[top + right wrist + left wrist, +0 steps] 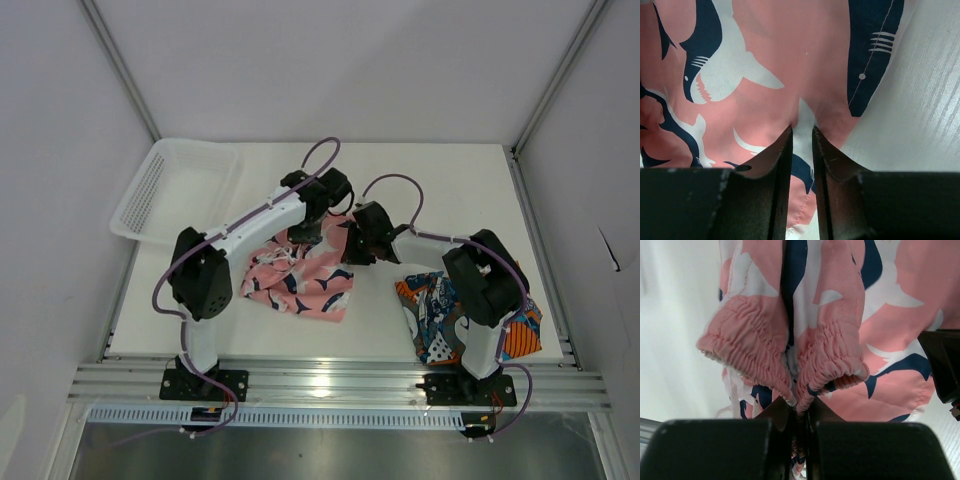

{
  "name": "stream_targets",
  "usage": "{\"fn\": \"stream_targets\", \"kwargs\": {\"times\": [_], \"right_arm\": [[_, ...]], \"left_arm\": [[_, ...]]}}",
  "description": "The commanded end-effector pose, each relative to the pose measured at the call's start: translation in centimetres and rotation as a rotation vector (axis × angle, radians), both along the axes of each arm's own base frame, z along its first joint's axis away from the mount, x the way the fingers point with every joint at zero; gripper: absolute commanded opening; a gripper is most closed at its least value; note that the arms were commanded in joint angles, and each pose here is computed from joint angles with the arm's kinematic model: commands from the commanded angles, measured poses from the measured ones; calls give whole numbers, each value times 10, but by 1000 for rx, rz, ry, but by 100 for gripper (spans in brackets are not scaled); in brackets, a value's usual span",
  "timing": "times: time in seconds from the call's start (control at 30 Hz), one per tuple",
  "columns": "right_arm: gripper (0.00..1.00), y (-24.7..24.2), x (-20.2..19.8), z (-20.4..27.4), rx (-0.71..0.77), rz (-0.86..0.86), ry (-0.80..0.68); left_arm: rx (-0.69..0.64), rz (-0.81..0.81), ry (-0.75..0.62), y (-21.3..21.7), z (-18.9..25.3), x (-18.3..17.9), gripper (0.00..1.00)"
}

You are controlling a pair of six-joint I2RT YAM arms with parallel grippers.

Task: Fold and stack the shorts
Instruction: Fold the shorts

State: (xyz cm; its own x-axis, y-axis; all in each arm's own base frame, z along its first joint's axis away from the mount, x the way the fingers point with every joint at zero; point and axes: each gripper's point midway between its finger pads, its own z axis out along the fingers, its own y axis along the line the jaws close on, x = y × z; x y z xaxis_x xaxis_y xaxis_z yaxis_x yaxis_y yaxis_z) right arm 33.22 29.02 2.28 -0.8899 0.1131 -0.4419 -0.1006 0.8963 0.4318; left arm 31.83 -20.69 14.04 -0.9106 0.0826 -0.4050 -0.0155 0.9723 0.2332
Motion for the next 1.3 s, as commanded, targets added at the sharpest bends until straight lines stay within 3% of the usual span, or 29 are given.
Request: {"fn": "stream_targets", "kwargs": {"times": [0.0, 0.43, 0.63, 1.1, 1.27], "right_arm": [[25, 0, -2, -7, -7, -5, 24], [25, 5, 1, -9, 16, -7, 30], [25, 4, 3, -11, 7, -7, 36], [31, -42, 4, 12, -77, -63, -9], [34, -42, 3, 23, 34, -65, -14]], "left_arm": [[-82, 12, 33, -23, -24, -2, 0], [-138, -20, 73, -57, -43, -26, 0], [-90, -36, 90, -56, -45, -32, 0], [-78, -34, 89, -61, -69, -24, 0], [-93, -36, 85, -64, -71, -23, 0]]}}
